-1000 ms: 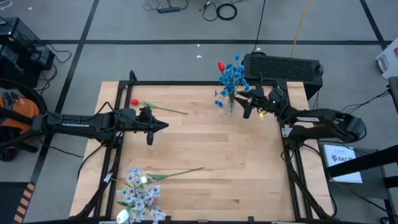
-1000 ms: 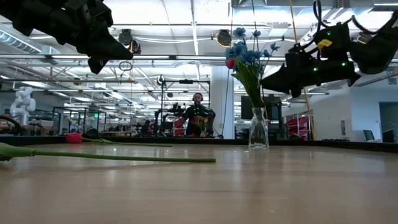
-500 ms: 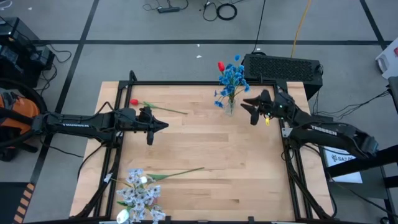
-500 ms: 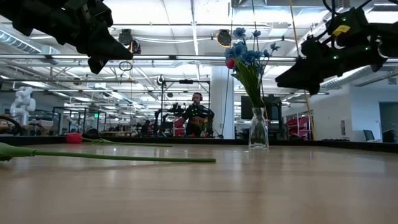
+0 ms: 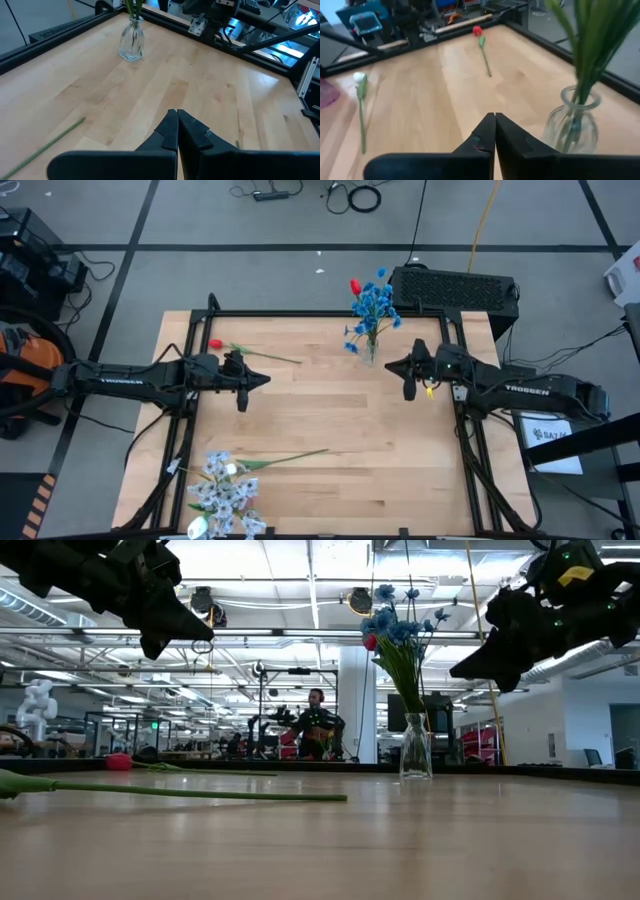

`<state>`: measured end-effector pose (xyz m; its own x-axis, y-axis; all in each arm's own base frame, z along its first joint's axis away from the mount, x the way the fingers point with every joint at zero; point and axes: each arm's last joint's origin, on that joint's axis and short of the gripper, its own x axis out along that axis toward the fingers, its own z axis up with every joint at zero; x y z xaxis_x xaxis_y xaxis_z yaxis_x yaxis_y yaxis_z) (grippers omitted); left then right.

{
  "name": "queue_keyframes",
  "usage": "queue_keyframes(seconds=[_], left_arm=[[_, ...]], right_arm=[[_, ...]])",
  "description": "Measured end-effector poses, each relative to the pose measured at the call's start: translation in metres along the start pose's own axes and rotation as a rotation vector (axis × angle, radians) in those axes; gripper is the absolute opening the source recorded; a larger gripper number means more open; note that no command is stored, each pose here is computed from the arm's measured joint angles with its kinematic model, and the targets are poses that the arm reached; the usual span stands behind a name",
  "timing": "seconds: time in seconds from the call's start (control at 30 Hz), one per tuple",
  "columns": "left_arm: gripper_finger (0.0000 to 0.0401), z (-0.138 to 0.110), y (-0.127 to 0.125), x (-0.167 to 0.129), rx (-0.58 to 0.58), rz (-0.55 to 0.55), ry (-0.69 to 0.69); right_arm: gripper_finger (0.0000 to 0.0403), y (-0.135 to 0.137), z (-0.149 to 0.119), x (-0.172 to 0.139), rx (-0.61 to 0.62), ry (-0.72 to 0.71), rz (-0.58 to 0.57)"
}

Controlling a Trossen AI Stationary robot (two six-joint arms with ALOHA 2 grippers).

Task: Sort flowers into vase by color
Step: Put the white flowers into the pink vase

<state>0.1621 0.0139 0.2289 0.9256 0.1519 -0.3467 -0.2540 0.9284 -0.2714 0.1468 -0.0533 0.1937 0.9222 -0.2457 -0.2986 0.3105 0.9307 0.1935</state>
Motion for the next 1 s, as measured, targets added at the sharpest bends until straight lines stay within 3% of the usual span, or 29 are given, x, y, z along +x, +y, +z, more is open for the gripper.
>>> queue_keyframes(seconds=[0.4,0.67,0.8,1.0], left_arm=[[0.0004,0.000,0.000,0.000,-0.007,0.001,-0.001],[0.0046,0.000,0.000,0.000,-0.008,0.000,0.000],[0.0059,0.000,0.000,0.000,-0.003,0.000,0.000],[0.0061,0.000,0.000,0.000,0.099,0.000,0.001]], right_arm=[[0.0001,0.030,0.021,0.011,-0.057,0.143,0.030],[0.0000,0.053,0.032,0.030,-0.097,0.214,0.105],[0.0000,0.072,0.033,0.043,-0.133,0.269,0.131],[0.0000,0.111,0.041,0.071,-0.189,0.399,0.098]])
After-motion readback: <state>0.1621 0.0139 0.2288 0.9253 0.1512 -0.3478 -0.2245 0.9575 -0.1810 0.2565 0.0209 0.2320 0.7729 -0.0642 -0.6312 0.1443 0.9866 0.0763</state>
